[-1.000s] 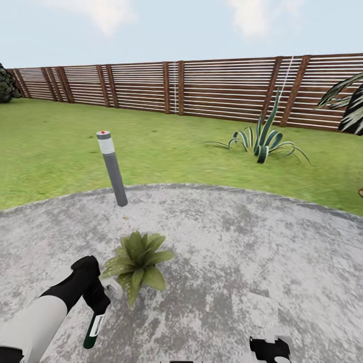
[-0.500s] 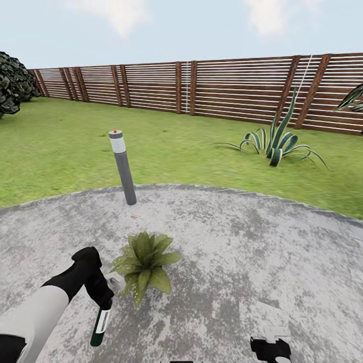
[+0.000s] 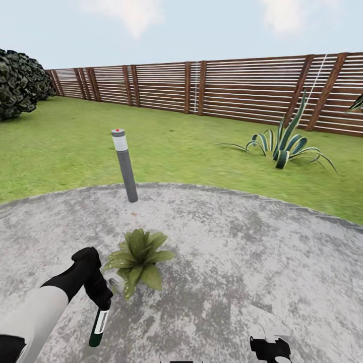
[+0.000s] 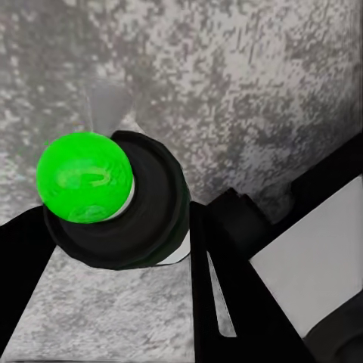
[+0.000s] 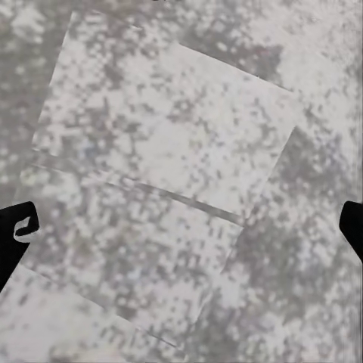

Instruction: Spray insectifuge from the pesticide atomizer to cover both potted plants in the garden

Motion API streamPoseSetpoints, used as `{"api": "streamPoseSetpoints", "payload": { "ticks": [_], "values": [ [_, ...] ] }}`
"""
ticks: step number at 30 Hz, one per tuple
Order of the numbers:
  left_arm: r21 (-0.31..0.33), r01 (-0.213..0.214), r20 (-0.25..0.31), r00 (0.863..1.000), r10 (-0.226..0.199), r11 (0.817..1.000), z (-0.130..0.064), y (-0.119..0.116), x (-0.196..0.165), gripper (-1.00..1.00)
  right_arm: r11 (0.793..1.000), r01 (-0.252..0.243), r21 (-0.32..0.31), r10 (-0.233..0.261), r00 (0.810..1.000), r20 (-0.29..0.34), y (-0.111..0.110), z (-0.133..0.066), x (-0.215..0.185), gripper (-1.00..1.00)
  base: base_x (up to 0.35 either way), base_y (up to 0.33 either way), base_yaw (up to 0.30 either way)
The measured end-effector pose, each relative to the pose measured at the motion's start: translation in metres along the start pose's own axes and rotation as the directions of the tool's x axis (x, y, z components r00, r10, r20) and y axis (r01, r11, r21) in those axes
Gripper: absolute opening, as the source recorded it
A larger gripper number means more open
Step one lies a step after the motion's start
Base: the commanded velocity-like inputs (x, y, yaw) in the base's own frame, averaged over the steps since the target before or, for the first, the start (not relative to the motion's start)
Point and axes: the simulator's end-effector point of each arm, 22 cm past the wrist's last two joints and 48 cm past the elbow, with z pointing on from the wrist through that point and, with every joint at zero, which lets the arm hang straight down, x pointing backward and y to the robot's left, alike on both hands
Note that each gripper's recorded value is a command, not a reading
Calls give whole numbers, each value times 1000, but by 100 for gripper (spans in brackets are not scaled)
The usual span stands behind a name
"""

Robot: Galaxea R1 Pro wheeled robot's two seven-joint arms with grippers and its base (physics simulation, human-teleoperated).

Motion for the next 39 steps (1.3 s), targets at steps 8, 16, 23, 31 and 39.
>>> {"api": "streamPoseSetpoints", "payload": {
  "ticks": [8, 16, 23, 31, 39],
  "values": [
    [-28, 11, -22, 1000, -12, 1000, -1, 6, 5, -100, 1000, 0, -1, 0, 1000, -1, 1, 0, 0, 100, 16, -261, 240],
    [-26, 11, -20, 1000, -11, 1000, -1, 5, 3, -100, 1000, 0, -2, 0, 1000, -1, 1, 0, 1, 100, 206, -154, 26],
    [-64, 2, 32, 999, 0, 998, -36, 19, -21, -100, 1000, -1, -3, 1, 1000, -2, 2, 0, 1, 100, 15, -10, 240],
    [-59, -5, 30, 1000, 7, 998, -36, 17, -24, -100, 1000, -1, -3, 1, 1000, -2, 3, 0, 1, 100, 0, 0, 277],
    [-55, -15, 16, 1000, 16, 998, -30, 11, -23, -100, 1000, -1, -3, 1, 1000, -1, 2, 0, 0, 100, 35, -17, 273]
  ]
}}
